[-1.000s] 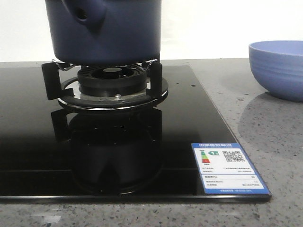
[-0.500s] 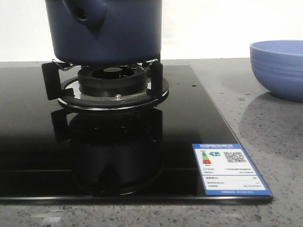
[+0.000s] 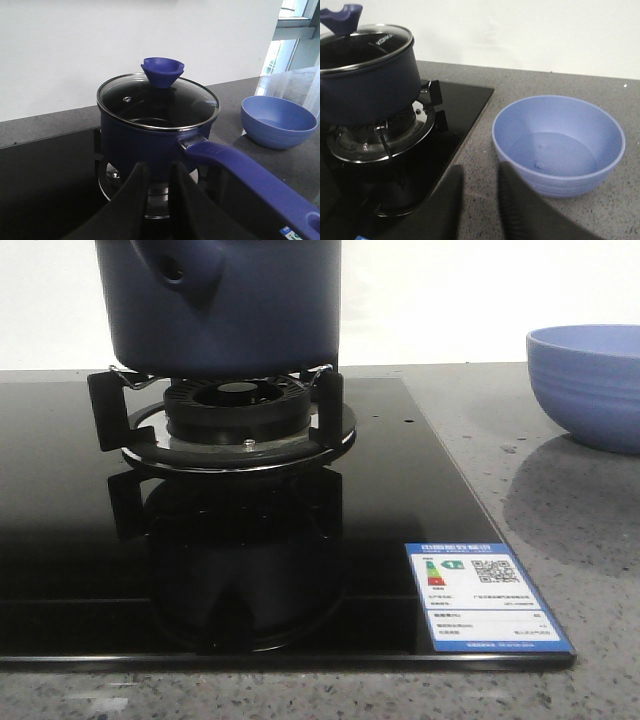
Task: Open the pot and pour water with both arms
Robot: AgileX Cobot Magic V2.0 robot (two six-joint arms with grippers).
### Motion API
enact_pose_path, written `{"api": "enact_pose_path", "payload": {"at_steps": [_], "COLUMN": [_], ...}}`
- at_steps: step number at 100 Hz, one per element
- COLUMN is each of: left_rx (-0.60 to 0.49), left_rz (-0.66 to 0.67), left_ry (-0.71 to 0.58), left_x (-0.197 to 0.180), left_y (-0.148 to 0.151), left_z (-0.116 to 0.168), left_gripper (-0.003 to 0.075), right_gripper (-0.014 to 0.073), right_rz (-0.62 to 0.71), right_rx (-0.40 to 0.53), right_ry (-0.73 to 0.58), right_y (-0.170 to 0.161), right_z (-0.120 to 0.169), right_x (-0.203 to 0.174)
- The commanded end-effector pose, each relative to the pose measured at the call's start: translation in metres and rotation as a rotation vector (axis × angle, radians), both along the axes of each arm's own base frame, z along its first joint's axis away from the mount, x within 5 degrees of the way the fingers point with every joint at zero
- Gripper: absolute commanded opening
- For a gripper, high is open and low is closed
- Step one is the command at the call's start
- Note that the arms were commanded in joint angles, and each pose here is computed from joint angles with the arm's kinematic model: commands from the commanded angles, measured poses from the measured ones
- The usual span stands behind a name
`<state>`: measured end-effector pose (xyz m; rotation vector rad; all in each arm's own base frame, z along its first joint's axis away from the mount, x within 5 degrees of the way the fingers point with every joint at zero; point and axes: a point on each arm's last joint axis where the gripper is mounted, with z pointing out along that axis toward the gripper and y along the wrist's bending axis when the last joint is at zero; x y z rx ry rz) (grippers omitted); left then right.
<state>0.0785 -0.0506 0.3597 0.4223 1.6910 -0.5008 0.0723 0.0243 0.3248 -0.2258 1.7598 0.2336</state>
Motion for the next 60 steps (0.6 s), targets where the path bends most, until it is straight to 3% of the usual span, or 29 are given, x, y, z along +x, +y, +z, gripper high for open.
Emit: {"api": "enact_pose_path", "payload": {"at_steps": [1,9,20,60], "left_rx": [-0.045,-0.038,-0.033,0.002], "left_rz": [0.016,-0.004,-0.050,-0.151], "left_ry": [-0.055,-0.047,-0.040,0.001], "left_x": [0.013,0.025,0.041,0.127], "left_y": [-0.003,-0.008,-0.017,-0.052], "left_z": [0.020,0.023,0.028,0.035], "left_gripper": [0.0232,0.0349,0.0452,0.0462], "right_gripper": [0.0388,0.0483,0.0479,0.0479], "right_rz": [-0.027,-0.028,-0.030,-0.033], "right_rx": [0.010,0.011,0.011,0.013], "right_ry": [-0.100,-0.106,-0.110,-0.117], "right_y": [-0.002,-0.002,-0.002,-0.003], "right_z": [0.019,0.020,0.021,0.021], "right_x": [0.002,0.002,0.002,0.002]}}
